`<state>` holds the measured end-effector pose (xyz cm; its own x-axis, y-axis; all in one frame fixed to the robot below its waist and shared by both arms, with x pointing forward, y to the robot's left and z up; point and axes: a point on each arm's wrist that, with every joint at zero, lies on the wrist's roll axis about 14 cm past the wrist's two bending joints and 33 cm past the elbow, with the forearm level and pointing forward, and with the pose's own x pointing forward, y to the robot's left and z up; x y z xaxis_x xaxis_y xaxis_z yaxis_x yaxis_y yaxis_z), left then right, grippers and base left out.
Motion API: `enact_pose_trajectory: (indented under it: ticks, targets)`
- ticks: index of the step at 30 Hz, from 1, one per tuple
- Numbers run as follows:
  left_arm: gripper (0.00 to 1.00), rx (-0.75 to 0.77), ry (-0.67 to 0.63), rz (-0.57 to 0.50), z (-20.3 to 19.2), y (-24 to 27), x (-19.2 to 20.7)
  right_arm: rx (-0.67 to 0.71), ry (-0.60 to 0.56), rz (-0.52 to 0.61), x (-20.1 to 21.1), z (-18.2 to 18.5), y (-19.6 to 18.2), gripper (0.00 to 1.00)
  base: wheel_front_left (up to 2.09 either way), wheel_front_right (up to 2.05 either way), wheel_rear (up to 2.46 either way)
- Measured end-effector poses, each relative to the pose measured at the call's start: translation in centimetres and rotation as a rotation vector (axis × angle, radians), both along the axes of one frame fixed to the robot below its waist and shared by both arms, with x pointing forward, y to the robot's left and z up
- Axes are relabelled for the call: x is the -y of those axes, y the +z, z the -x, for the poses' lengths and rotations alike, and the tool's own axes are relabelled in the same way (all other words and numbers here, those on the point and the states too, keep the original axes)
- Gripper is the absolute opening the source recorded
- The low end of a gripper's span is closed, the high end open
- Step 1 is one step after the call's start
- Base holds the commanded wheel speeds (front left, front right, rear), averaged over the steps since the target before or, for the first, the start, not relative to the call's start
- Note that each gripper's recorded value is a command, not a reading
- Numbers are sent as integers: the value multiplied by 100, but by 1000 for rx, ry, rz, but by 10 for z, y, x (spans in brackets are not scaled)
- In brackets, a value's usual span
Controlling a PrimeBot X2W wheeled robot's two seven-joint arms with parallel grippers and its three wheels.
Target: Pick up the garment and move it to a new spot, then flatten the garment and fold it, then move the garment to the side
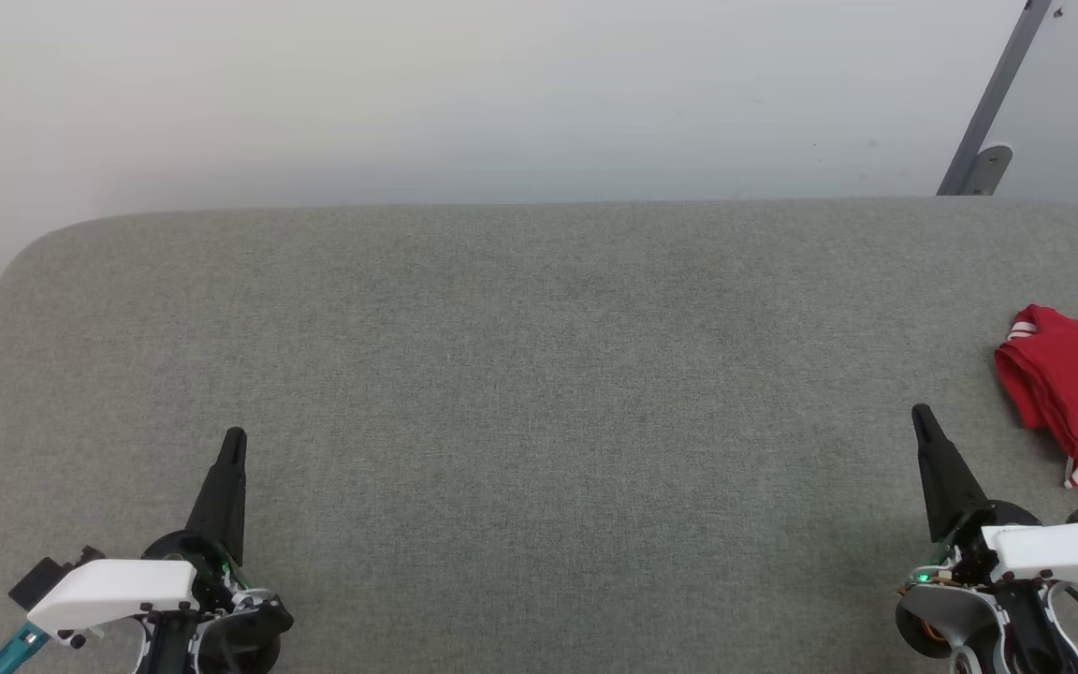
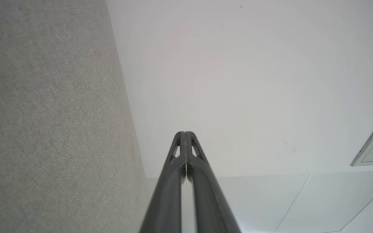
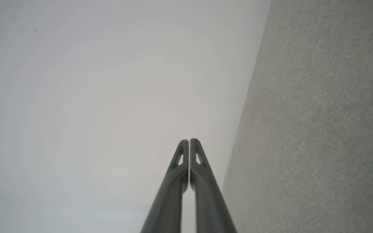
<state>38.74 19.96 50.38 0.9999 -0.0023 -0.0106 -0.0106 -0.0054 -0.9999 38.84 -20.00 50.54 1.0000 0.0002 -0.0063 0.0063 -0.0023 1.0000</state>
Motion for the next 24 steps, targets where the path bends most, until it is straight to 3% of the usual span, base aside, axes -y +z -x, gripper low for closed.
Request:
enact_pose_trajectory:
  ticks: [24]
  targets:
    - [0,0,1,-1,0,0,0,0,-1,0,0,0,0,0,0,0,0]
